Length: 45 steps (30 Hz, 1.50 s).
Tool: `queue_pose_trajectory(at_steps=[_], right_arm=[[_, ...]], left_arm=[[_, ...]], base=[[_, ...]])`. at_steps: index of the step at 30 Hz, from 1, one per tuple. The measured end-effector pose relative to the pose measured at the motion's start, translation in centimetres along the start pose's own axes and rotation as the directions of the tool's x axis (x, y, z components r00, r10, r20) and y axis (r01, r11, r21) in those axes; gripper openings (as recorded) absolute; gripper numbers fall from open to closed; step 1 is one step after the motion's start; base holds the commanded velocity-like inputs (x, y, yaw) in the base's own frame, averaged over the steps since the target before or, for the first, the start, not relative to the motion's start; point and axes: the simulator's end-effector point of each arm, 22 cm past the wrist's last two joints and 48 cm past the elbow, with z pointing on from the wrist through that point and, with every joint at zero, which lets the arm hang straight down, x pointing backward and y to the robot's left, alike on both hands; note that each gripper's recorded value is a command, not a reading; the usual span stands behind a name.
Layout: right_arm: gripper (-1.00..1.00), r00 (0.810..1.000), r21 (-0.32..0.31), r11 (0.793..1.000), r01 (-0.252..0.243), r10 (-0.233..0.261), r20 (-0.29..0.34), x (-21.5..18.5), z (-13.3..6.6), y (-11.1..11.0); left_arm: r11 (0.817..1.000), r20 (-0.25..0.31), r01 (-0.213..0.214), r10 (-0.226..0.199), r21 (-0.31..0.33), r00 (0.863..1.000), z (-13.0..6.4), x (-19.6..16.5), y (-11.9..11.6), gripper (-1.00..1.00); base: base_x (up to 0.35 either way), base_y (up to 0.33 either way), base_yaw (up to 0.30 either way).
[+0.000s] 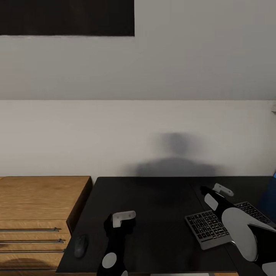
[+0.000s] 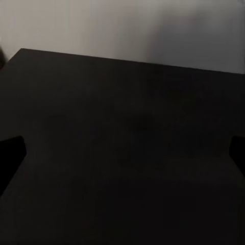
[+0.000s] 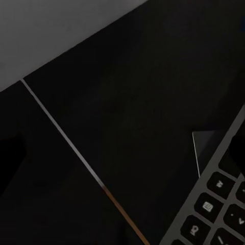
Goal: In the bedroom, organize the workspace by keeping the computer under the desk, ensuring the monitor is on the desk, placing the keyboard on the desk next to the monitor, placing the mouse on the desk next to the keyboard, moving the folder from the swivel chair onto the desk next to the mouse, stacking the notebook on top of the folder with the pen on top of the notebook, and positioning the swivel chair next to the desk.
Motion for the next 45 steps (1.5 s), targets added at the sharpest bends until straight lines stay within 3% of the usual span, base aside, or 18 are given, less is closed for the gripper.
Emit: queue_pose_trajectory(at_steps=[4,5,7,15,19,20,28,34,39,45], right_arm=[[1.0,1.0,0.0,1.0,0.0,0.0,0.0,0.0,0.0,0.0],[1.0,1.0,0.0,1.0,0.0,0.0,0.0,0.0,0.0,0.0],[1.0,1.0,0.0,1.0,0.0,0.0,0.0,0.0,0.0,0.0],[1.0,1.0,0.021,1.0,0.009,-0.009,0.002,-0.1,0.1,-0.7],[1.0,1.0,0.067,0.997,0.023,-0.024,0.006,-0.2,0.0,-1.7],[1.0,0.999,0.092,0.995,0.033,-0.034,0.009,-0.3,0.0,-2.3],[1.0,0.997,0.159,0.985,0.067,-0.07,0.017,-0.6,-0.2,-3.7],[1.0,0.994,0.211,0.972,0.102,-0.109,0.025,-0.9,-0.5,-4.7],[1.0,0.988,0.246,0.959,0.14,-0.151,0.028,-1.1,-0.7,-5.2],[1.0,0.986,0.254,0.954,0.157,-0.166,0.014,-0.9,-0.8,-5.4]], left_arm=[[1.0,0.003,0.002,-0.002,0.0,1.0,0.0,-0.1,0.0,1.0],[1.0,0.032,0.02,-0.02,0.001,0.999,-0.2,-1.7,0.1,1.0],[1.0,0.037,0.024,-0.024,0.001,0.999,-0.3,-1.9,0.1,1.0],[1.0,0.019,0.014,-0.015,0.013,1.0,-0.4,-1.6,-0.2,1.0],[1.0,-0.037,-0.007,0.008,0.017,0.999,-0.4,-0.7,-0.2,1.0],[1.0,-0.075,-0.006,0.008,0.027,0.997,-0.6,-0.3,-0.4,1.0],[0.995,-0.194,0.054,-0.037,0.08,0.98,-1.5,0.8,-1.5,1.0],[0.994,-0.23,0.054,-0.03,0.095,0.973,-1.8,1.3,-1.8,1.0],[0.994,-0.235,0.053,-0.029,0.099,0.972,-1.9,1.3,-1.9,1.0],[0.993,-0.229,0.056,-0.031,0.104,0.973,-2.0,1.0,-2.1,1.0]], base=[[0.0,0.0,0.0],[0.0,0.0,0.0],[0.0,0.0,0.0],[0.0,0.0,0.0],[0.0,0.0,0.0],[0.0,0.0,0.0],[0.0,0.0,0.0],[0.0,0.0,0.0],[0.0,0.0,0.0],[0.0,0.0,0.0]])
